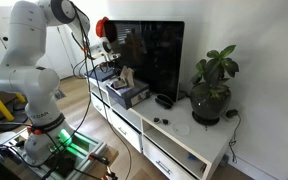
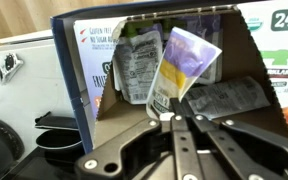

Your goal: Pick up one sachet from the white box and put it on the tv stand

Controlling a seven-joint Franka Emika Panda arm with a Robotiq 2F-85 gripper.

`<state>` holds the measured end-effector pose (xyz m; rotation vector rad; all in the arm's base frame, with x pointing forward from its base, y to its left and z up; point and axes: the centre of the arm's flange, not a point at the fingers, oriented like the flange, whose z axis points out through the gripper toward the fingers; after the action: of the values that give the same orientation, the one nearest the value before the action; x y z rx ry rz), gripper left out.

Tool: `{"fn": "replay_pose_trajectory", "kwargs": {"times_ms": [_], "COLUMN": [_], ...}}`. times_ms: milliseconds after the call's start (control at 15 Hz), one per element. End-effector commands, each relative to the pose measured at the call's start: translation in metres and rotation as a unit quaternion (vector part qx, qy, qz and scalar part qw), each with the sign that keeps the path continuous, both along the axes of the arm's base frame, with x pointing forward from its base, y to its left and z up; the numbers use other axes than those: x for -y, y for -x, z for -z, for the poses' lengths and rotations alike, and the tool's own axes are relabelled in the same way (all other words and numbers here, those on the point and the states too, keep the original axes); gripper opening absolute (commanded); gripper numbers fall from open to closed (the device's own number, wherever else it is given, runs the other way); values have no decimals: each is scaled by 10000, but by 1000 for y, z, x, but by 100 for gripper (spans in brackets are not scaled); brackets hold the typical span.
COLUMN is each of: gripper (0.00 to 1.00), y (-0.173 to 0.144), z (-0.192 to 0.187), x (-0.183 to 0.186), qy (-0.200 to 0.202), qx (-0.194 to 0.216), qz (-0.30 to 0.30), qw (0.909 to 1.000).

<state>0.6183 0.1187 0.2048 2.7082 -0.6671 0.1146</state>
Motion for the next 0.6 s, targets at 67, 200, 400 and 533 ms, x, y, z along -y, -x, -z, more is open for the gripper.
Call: {"fn": "replay_pose_trajectory", "kwargs": {"times_ms": [67,200,400,533], "gripper": [0,0,1,1], "y": [15,20,40,56], "z": [-36,-48,-65,-78], "x": [-4,-7,-12,-15], "qy": [113,100,200,361], "qx": [216,205,43,-44], "qz": [126,137,239,401], "qw": [9996,9996,9995,9985]}}
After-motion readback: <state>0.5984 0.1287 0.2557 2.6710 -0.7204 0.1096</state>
